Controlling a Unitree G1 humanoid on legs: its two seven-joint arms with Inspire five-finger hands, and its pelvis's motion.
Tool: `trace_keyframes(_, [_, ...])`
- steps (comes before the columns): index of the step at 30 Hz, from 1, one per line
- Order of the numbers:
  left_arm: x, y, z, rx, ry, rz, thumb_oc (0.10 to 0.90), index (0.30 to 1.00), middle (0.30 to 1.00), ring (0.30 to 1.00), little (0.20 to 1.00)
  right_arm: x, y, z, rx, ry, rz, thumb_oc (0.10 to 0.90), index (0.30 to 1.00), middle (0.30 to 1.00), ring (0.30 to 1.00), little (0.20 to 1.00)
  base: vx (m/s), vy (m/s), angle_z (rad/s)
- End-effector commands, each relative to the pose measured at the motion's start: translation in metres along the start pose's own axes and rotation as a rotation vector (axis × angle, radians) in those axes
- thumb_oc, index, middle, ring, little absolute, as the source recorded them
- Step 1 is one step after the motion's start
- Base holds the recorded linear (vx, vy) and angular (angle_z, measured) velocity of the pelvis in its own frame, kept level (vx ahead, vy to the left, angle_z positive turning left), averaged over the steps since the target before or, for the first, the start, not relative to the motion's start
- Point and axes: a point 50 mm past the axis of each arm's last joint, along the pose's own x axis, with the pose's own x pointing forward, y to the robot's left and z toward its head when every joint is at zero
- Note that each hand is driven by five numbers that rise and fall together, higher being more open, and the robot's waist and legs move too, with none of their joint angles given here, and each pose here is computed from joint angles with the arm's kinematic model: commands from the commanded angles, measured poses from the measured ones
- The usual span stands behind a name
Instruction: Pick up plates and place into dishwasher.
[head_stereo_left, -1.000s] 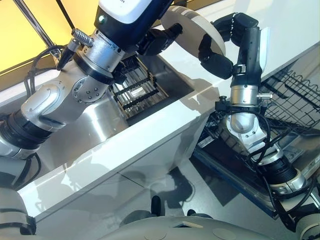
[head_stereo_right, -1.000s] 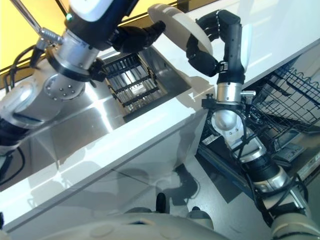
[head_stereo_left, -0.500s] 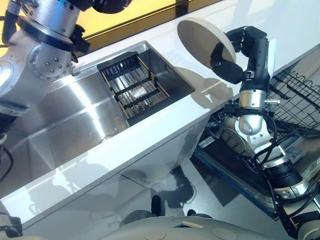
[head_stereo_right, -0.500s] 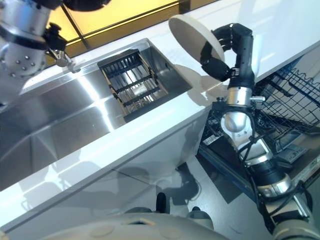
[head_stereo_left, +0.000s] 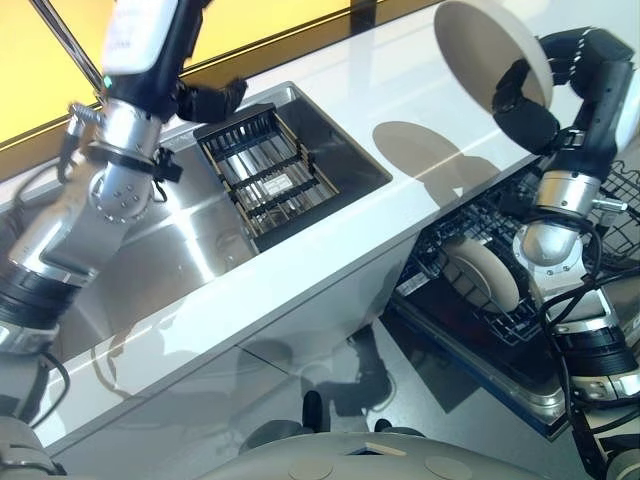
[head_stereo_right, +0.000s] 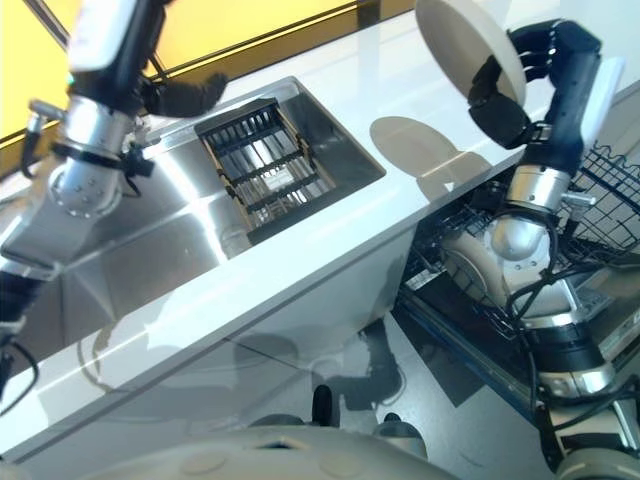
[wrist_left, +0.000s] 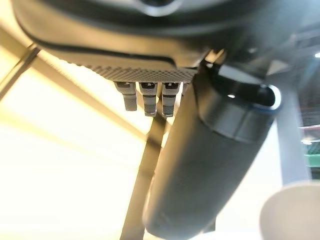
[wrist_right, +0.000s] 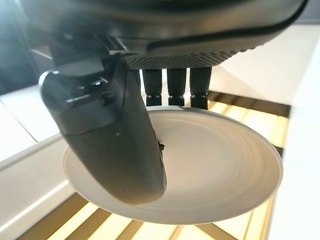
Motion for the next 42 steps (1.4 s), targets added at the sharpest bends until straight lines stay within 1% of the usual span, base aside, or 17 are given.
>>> trace_keyframes(1, [0.011, 0.038, -0.008, 0.016, 0.004, 0.2, 0.8, 0.9, 0.9, 0.9, 0.9, 0.023, -0.025, 0.038, -0.013, -0.287, -0.115, 0.1, 0.3, 0.3, 0.3, 0.2, 0.0, 0.0, 0.0])
trace_keyframes(6, [0.0, 0.019, -0.019, -0.03, 0.063, 0.144, 0.8, 0.9, 0.9, 0.9, 0.9, 0.028, -0.037, 0.039, -0.076, -0.316, -0.172, 0.1, 0.3, 0.3, 0.3, 0.2, 0.0, 0.0, 0.0])
trace_keyframes(9, [-0.005, 0.013, -0.024, -0.047, 0.091, 0.13, 0.8, 0.9, 0.9, 0.9, 0.9, 0.03, -0.044, 0.036, -0.106, -0.313, -0.198, 0.1, 0.3, 0.3, 0.3, 0.2, 0.0, 0.0, 0.0])
trace_keyframes(12, [-0.01, 0.006, -0.029, -0.059, 0.112, 0.112, 0.8, 0.9, 0.9, 0.9, 0.9, 0.031, -0.049, 0.03, -0.159, -0.288, -0.203, 0.1, 0.3, 0.3, 0.3, 0.2, 0.0, 0.0, 0.0])
trace_keyframes(15, [-0.018, 0.0, -0.034, -0.078, 0.137, 0.095, 0.8, 0.9, 0.9, 0.9, 0.9, 0.028, -0.057, 0.016, -0.21, -0.222, -0.206, 0.1, 0.3, 0.3, 0.3, 0.2, 0.0, 0.0, 0.0])
trace_keyframes(22, [-0.039, -0.014, -0.046, -0.108, 0.207, 0.073, 0.8, 0.9, 0.9, 0.9, 0.9, 0.01, -0.075, -0.013, -0.271, -0.092, -0.207, 0.1, 0.3, 0.3, 0.3, 0.2, 0.0, -0.001, -0.01])
trace_keyframes(26, [-0.05, -0.025, -0.05, -0.12, 0.243, 0.049, 0.8, 0.9, 0.9, 0.9, 0.9, 0.001, -0.08, -0.023, -0.297, -0.045, -0.196, 0.1, 0.3, 0.3, 0.3, 0.2, -0.01, -0.001, -0.09])
trace_keyframes(36, [-0.074, -0.052, -0.058, -0.182, 0.344, -0.011, 0.8, 0.9, 0.9, 0.9, 0.9, -0.017, -0.085, -0.043, -0.35, 0.067, -0.14, 0.1, 0.3, 0.3, 0.3, 0.2, -0.01, 0.003, -0.04])
trace_keyframes(42, [-0.086, -0.065, -0.06, -0.199, 0.39, -0.05, 0.8, 0.9, 0.9, 0.9, 0.9, -0.024, -0.087, -0.05, -0.373, 0.108, -0.137, 0.1, 0.3, 0.3, 0.3, 0.2, 0.0, -0.008, -0.05])
